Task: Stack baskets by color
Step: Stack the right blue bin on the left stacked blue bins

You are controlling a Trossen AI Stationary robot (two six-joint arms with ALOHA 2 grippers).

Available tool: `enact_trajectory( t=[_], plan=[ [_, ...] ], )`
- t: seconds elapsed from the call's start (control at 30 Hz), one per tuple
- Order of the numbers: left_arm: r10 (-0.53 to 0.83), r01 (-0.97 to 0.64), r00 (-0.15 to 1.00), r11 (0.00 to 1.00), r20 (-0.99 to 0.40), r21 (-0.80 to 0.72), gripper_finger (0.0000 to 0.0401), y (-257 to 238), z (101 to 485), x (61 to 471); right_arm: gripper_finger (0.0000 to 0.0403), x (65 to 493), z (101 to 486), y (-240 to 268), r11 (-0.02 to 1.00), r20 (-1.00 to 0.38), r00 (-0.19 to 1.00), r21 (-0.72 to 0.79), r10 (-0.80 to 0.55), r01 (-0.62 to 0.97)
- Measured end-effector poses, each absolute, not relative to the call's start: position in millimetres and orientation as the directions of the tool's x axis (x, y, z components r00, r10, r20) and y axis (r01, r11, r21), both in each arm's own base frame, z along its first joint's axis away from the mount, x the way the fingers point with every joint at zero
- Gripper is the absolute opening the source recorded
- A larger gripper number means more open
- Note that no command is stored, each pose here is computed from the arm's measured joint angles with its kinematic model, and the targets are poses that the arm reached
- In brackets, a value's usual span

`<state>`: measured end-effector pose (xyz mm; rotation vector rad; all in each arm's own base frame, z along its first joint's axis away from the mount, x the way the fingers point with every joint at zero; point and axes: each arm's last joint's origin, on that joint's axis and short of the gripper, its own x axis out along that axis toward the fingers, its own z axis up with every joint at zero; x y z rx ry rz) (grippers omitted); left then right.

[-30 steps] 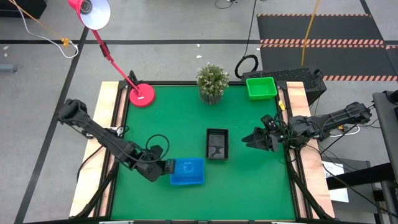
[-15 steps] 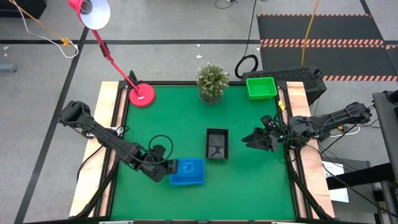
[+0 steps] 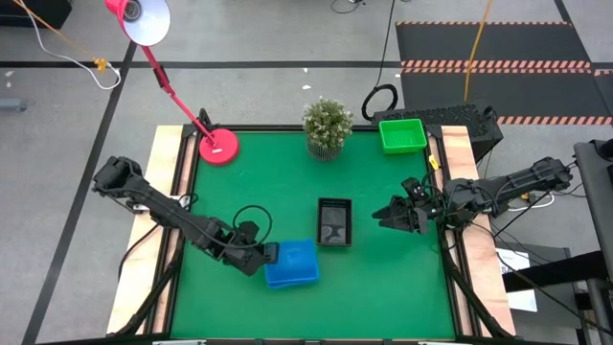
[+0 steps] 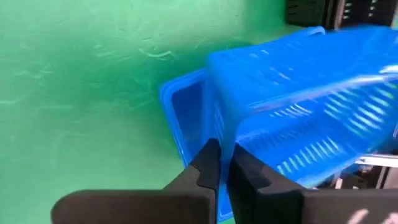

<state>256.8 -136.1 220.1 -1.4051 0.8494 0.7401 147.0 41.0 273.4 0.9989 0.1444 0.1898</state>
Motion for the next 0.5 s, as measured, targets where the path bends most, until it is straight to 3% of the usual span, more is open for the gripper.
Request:
enact_trajectory(
  t=[0.33, 0.5],
  plan=[
    [-0.18, -0.831, 0.55, -0.014, -0.816, -0.557, 0.0014, -134, 236, 255, 0.0304, 147, 273, 41, 0.529, -0.042, 0.974, 0.844, 0.222, -0.084],
    [-0.175, -0.849, 0.524, -0.03, -0.834, -0.527, 0.001, -128, 237, 252, 0.0304, 147, 273, 40, 0.532, -0.043, 0.978, 0.843, 0.203, -0.074]
  ],
)
